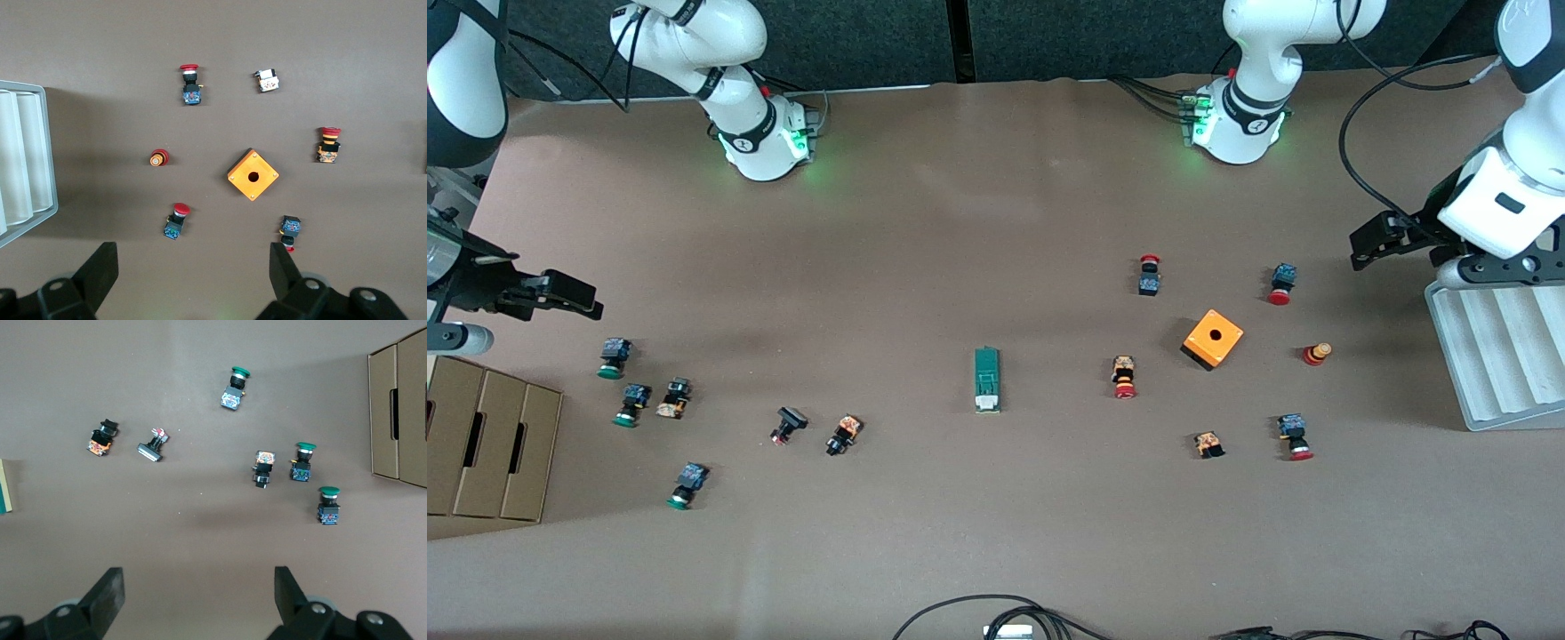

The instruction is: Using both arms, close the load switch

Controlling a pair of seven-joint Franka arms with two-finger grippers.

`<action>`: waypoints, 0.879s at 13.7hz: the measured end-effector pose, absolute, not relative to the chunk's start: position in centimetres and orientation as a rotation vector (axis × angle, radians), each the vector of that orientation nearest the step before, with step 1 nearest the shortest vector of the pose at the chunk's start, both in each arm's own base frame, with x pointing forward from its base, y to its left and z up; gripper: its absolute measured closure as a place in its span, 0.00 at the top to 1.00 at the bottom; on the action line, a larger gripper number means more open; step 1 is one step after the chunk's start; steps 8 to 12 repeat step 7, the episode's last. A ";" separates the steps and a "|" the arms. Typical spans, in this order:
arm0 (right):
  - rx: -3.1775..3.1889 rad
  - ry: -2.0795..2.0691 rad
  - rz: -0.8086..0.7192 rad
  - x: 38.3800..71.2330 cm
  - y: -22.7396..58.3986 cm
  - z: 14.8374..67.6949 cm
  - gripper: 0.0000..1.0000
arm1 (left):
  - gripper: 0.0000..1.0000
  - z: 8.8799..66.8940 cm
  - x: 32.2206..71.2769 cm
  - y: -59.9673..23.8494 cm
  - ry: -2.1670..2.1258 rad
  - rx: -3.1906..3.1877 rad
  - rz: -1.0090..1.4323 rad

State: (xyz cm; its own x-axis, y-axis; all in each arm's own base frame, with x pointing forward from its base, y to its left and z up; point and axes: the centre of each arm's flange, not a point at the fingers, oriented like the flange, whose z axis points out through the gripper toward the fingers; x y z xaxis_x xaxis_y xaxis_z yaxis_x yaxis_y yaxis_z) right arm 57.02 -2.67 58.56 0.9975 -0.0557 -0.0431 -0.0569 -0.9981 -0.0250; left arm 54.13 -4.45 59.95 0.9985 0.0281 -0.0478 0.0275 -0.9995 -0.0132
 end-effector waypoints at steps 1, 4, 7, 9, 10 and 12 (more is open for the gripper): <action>-3.113 0.088 0.066 57.0 -2.7 58.6 1.00 | 1.00 59.8 54.1 -4.1 -0.052 -3.126 0.083; -3.113 0.086 0.069 57.0 -2.6 58.5 1.00 | 1.00 59.4 54.3 -3.7 -0.064 -3.123 0.097; -3.113 0.084 0.072 57.0 -2.5 58.4 1.00 | 1.00 59.6 54.5 -3.7 -0.064 -3.124 0.091; -3.113 0.084 0.072 57.0 -2.5 58.4 1.00 | 1.00 59.6 54.5 -3.7 -0.064 -3.124 0.091; -3.113 0.084 0.072 57.0 -2.5 58.4 1.00 | 1.00 59.6 54.5 -3.7 -0.064 -3.124 0.091; -3.113 0.084 0.072 57.0 -2.5 58.4 1.00 | 1.00 59.6 54.5 -3.7 -0.064 -3.124 0.091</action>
